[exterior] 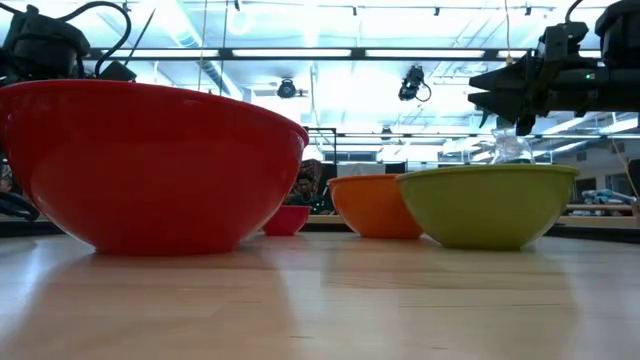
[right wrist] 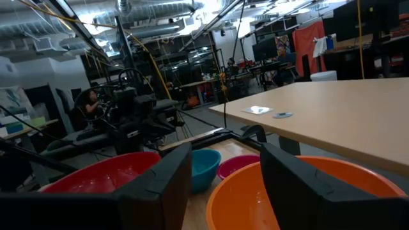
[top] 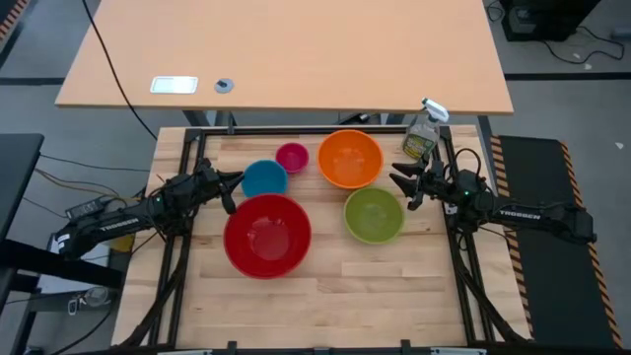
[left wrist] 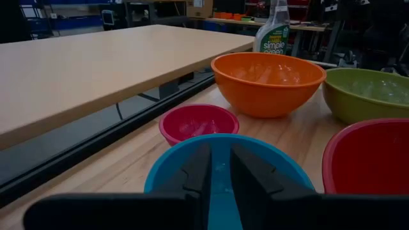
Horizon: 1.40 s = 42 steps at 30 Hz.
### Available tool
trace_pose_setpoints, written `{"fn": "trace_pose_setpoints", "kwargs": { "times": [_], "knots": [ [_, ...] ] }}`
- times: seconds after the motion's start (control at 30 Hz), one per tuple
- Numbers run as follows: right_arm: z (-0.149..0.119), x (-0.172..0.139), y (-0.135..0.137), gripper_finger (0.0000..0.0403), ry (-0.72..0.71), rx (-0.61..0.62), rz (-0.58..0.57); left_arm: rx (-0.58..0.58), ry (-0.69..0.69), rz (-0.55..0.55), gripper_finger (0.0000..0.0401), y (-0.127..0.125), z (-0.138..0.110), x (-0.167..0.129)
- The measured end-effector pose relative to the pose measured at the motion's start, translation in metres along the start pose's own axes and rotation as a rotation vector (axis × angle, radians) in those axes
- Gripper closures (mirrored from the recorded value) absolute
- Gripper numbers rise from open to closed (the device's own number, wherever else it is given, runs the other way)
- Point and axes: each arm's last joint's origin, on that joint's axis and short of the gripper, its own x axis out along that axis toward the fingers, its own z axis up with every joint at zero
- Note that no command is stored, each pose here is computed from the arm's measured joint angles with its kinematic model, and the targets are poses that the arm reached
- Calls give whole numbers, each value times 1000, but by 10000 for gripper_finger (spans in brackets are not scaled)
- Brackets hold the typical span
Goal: Nest bowls inside each other
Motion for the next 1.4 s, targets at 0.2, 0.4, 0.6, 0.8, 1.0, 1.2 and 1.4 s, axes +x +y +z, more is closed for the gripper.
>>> {"fn": "trace_pose_setpoints", "kwargs": {
  "times": [0.2,0.4,0.6,0.8,1.0,1.2,1.4],
  "knots": [
    [0,0,0,211,0,0,0,-154,-123,-13,342,0,12,-1],
    [1,0,-2,211,-28,0,-83,-535,-265,-75,342,0,26,-4],
    [12,-1,-3,211,-173,208,-135,-813,-349,-152,342,0,35,-7],
    [29,-5,-2,211,-370,408,-121,-865,-398,-184,342,0,40,-9],
    [42,2,-2,211,-399,546,-106,-908,-547,-184,342,3,52,-15],
    [66,20,3,211,-421,570,-114,-970,-656,-150,342,6,67,-21],
    [90,55,8,211,-319,494,-150,-870,-423,-32,342,4,95,-16]
  ]
}}
